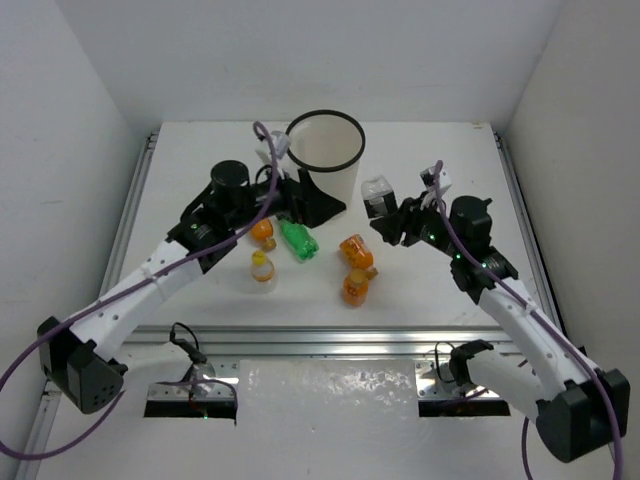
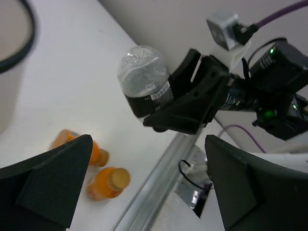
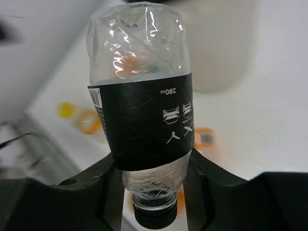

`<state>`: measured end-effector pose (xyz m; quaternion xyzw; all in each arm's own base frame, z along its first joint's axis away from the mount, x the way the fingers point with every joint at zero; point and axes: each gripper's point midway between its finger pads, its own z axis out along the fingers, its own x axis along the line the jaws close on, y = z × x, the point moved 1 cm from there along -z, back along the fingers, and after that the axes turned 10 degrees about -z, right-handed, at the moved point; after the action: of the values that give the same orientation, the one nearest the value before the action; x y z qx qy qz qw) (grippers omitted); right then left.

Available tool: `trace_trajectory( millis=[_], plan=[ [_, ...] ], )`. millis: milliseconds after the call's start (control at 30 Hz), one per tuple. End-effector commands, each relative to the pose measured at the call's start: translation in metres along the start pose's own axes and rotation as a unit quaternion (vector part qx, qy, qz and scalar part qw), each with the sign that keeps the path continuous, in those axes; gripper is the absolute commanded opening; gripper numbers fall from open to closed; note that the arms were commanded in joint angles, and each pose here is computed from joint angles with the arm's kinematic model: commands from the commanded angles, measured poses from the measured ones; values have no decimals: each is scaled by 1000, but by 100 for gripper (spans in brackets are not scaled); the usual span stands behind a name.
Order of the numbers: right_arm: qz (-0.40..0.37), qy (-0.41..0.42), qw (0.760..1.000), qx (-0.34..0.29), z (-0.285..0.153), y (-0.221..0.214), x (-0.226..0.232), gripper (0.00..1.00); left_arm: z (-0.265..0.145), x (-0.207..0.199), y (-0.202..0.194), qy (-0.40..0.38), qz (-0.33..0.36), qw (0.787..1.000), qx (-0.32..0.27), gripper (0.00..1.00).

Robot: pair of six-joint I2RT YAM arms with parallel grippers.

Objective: Put the plastic bottles in the bin

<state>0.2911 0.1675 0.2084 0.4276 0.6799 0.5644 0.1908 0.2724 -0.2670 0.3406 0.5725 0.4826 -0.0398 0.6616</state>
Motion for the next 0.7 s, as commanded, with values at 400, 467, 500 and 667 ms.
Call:
trace_trajectory(
  millis=[400, 467, 500, 667],
  plan=[
    [-34, 321, 941, -100, -71, 69, 133, 26, 49, -80, -15, -150, 19, 988, 29, 75],
    [-34, 317, 942, -101, -71, 70, 133, 39, 51, -82, -18, -156, 15, 987, 38, 21],
    [-32, 311, 945, -101, -71, 70, 132, 54, 51, -83, -18, -156, 15, 987, 40, 10],
    [4, 118, 990, -72, -53, 53, 74, 99, 55, -54, 21, -31, 5, 999, -23, 0]
  ],
)
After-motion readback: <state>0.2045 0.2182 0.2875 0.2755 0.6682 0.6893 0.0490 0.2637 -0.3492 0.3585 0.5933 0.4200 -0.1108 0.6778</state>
